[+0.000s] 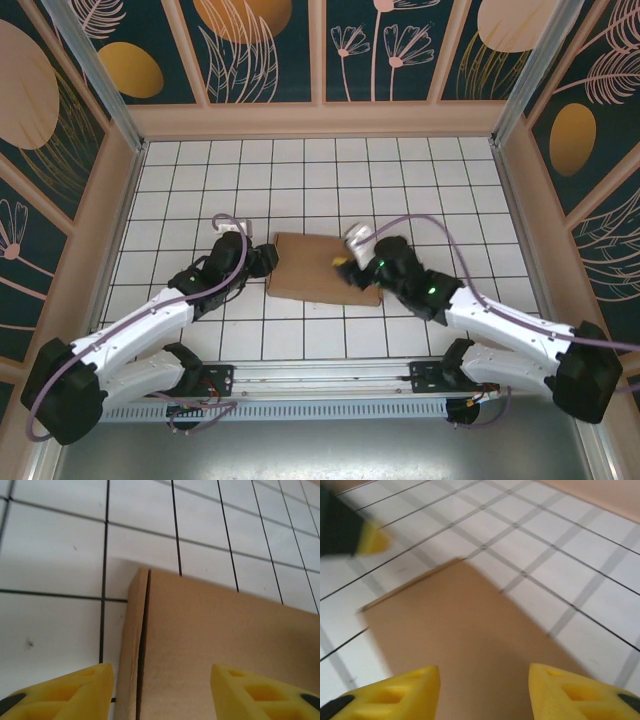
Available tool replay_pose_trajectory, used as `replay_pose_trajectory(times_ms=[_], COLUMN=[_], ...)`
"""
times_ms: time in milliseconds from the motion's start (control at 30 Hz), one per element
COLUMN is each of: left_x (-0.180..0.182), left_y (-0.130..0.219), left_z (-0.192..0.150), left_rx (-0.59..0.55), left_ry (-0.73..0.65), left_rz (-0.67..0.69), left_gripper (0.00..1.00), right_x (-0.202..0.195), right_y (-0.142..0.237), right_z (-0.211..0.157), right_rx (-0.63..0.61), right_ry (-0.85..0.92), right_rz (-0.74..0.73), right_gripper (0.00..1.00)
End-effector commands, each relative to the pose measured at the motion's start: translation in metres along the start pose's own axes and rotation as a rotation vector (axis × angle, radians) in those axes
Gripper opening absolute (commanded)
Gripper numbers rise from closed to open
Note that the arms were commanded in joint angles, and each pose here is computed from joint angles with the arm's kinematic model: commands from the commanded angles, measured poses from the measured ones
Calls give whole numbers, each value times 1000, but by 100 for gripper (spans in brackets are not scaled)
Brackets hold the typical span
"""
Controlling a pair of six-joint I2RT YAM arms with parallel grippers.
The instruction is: Fold the paper box
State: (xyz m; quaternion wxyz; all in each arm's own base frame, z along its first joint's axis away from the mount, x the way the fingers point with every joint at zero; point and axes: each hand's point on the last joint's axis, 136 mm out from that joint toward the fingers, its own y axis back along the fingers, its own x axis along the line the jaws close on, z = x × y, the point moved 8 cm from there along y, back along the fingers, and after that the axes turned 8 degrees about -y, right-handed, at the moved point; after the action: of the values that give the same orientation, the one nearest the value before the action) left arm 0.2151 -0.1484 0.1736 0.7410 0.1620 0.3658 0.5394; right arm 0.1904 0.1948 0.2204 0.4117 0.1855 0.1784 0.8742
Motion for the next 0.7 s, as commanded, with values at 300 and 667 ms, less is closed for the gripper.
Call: replay_pose_trajectory(times_ms=[300, 667], left_x=[9, 11], left_y=[-37, -62], left_z=[-26, -21], left_rx=[118, 155], left_ry=[63, 87], left_rz=[-89, -91], left_gripper=[48, 28], right_x=[-67, -98], right_y=[-5, -59], right_z=[-76, -78], right_rx=[341, 357], right_ry=[-796, -819], right_rz=[-162, -204], right_gripper=[47, 31])
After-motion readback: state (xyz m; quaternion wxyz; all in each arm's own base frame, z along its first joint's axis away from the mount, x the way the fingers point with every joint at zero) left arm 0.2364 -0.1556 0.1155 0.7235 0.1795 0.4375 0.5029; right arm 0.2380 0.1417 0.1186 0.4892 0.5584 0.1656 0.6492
